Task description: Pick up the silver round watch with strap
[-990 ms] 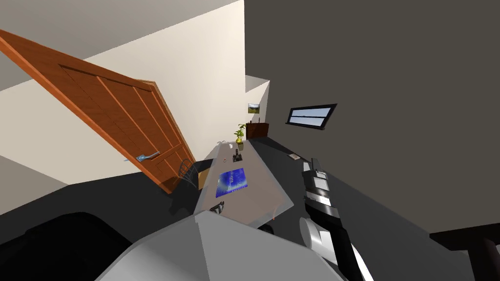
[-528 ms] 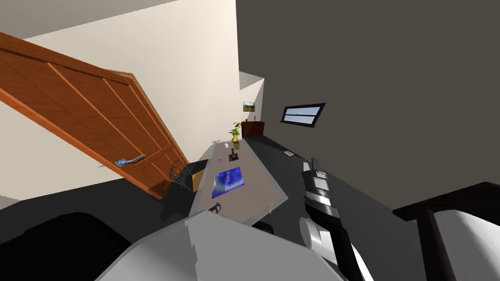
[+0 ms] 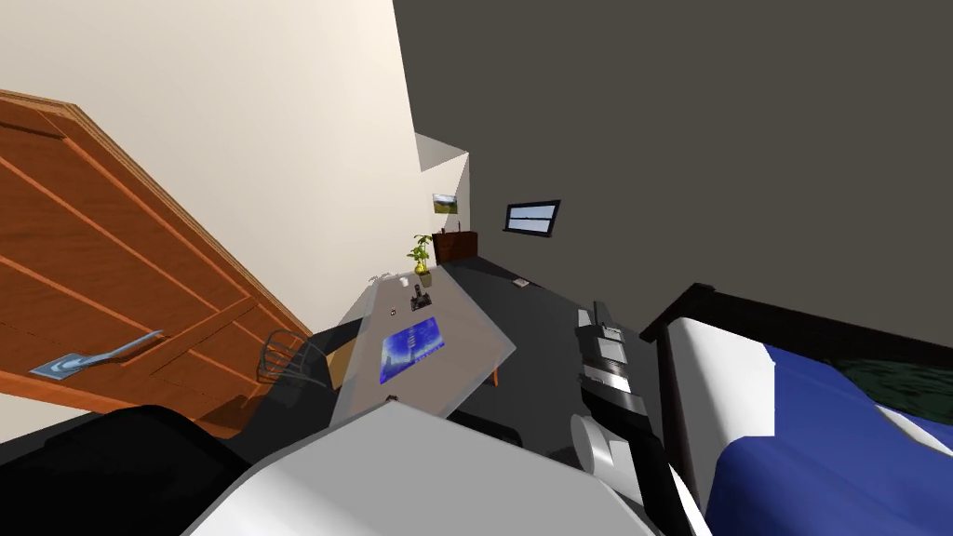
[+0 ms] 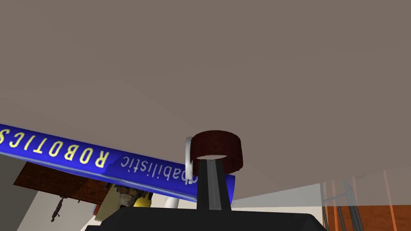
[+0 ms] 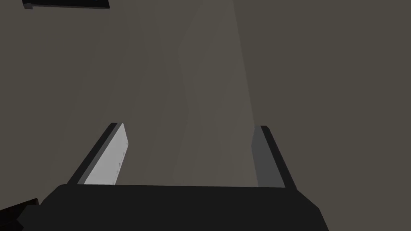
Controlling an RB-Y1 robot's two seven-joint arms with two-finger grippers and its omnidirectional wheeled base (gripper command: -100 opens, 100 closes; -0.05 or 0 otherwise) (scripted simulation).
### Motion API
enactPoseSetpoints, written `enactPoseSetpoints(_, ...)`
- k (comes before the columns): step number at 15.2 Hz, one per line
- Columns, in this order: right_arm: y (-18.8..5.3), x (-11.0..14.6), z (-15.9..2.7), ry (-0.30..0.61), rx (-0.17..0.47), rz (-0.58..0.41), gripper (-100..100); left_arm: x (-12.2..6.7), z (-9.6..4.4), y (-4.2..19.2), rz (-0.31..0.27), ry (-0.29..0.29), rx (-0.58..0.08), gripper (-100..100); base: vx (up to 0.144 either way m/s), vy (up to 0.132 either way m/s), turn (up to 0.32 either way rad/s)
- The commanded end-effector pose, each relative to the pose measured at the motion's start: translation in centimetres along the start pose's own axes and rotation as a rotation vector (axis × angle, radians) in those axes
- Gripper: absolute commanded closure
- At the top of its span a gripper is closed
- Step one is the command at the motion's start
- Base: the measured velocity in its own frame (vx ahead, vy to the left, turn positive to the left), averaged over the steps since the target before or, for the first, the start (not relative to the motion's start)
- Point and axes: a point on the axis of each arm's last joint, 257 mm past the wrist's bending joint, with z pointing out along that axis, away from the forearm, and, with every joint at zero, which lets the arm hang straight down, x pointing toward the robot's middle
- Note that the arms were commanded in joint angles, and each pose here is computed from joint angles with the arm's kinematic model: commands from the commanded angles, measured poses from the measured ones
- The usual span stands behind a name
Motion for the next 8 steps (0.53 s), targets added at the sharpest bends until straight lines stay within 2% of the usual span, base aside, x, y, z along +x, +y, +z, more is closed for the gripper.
enactPoseSetpoints(1, 0.0, 0.0, 0.0, 0.0, 0.0, 0.0, 0, 1.0, -0.1, 1.4, -0.007, 0.017, -0.021, 100, -0.012, -0.005, 0.019)
enactPoseSetpoints(2, 0.0, 0.0, 0.0, 0.0, 0.0, 0.0, 0, 1.0, -0.1, 1.4, -0.007, 0.018, -0.022, 100, 0.007, 0.007, 0.035)
enactPoseSetpoints(3, 0.0, 0.0, 0.0, 0.0, 0.0, 0.0, 0, -0.9, -0.1, 4.4, -0.056, -0.008, -0.058, 100, -0.036, -0.054, -0.35)
enactPoseSetpoints(4, 0.0, 0.0, 0.0, 0.0, 0.0, 0.0, 0, -0.1, -0.2, 4.9, -0.058, 0.006, -0.068, 100, -0.074, -0.085, -0.517)
enactPoseSetpoints(5, 0.0, 0.0, 0.0, 0.0, 0.0, 0.0, 0, -1.9, -0.3, 7.4, -0.11, -0.022, -0.099, 100, -0.104, -0.12, -0.594)
enactPoseSetpoints(6, 0.0, 0.0, 0.0, 0.0, 0.0, 0.0, 0, -1.4, -0.4, 8.2, -0.111, -0.011, -0.113, 100, -0.102, -0.119, -0.525)
enactPoseSetpoints(7, 0.0, 0.0, 0.0, 0.0, 0.0, 0.0, 0, -3.3, -0.6, 10.2, -0.164, -0.045, -0.136, 100, -0.114, -0.155, -0.527)
enactPoseSetpoints(8, 0.0, 0.0, 0.0, 0.0, 0.0, 0.0, 0, -2.7, -0.9, 11.4, -0.167, -0.031, -0.157, 100, -0.115, -0.154, -0.514)
